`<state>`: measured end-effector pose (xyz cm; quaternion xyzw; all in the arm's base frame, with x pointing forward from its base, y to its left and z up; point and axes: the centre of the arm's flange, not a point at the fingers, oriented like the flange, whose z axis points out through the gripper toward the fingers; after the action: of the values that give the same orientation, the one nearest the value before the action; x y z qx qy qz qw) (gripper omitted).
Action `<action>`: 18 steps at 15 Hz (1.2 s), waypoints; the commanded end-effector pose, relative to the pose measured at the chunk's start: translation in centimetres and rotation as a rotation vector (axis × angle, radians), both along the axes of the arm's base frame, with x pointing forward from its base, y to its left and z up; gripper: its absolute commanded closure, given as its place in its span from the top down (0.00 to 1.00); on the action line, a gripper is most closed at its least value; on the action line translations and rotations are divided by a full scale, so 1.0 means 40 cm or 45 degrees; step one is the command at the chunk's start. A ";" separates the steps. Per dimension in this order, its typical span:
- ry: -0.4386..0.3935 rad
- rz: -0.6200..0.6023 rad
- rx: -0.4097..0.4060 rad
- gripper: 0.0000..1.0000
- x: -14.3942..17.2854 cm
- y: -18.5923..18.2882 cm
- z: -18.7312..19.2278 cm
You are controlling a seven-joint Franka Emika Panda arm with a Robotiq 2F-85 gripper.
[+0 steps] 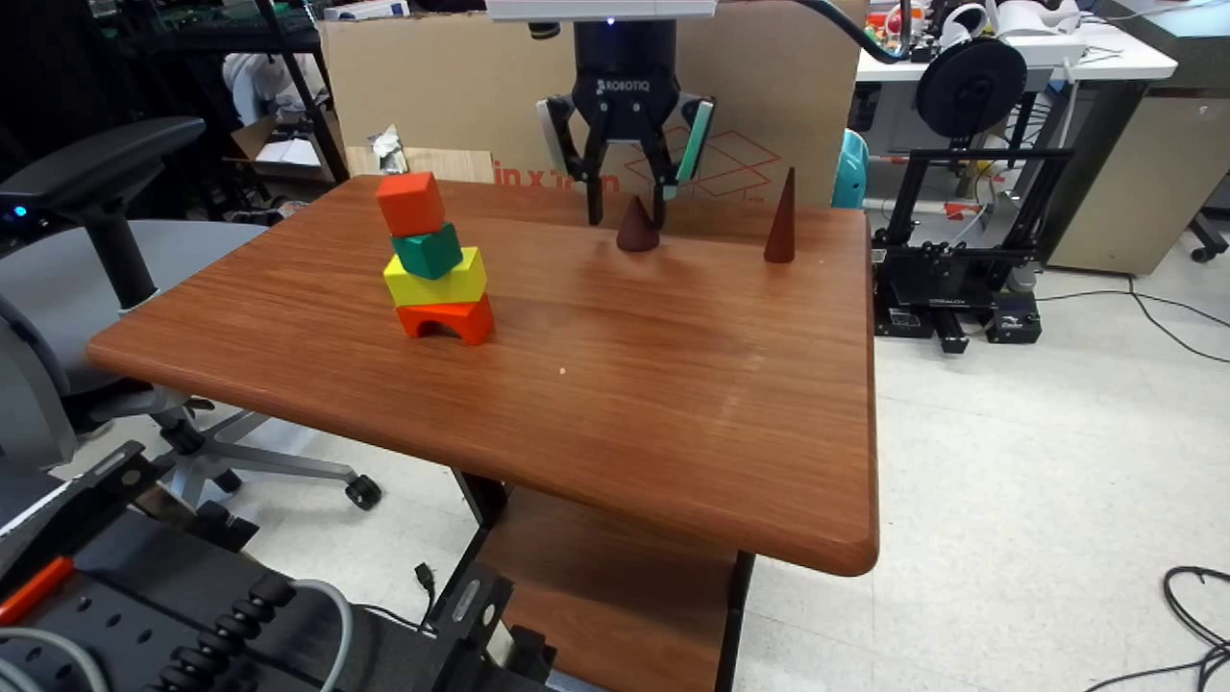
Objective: Put the short cone on top of the stack of blocks
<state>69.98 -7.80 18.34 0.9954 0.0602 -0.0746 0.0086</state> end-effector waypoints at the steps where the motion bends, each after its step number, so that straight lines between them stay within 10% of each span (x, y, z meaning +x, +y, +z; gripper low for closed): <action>1: 0.038 0.012 0.026 0.27 0.032 -0.015 0.005; 4: 0.027 0.010 0.020 0.06 0.027 -0.025 0.021; 18: -0.074 -0.148 0.053 0.08 -0.136 -0.038 0.304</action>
<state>68.48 -9.50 27.46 0.9987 0.0239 -0.0438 -0.0052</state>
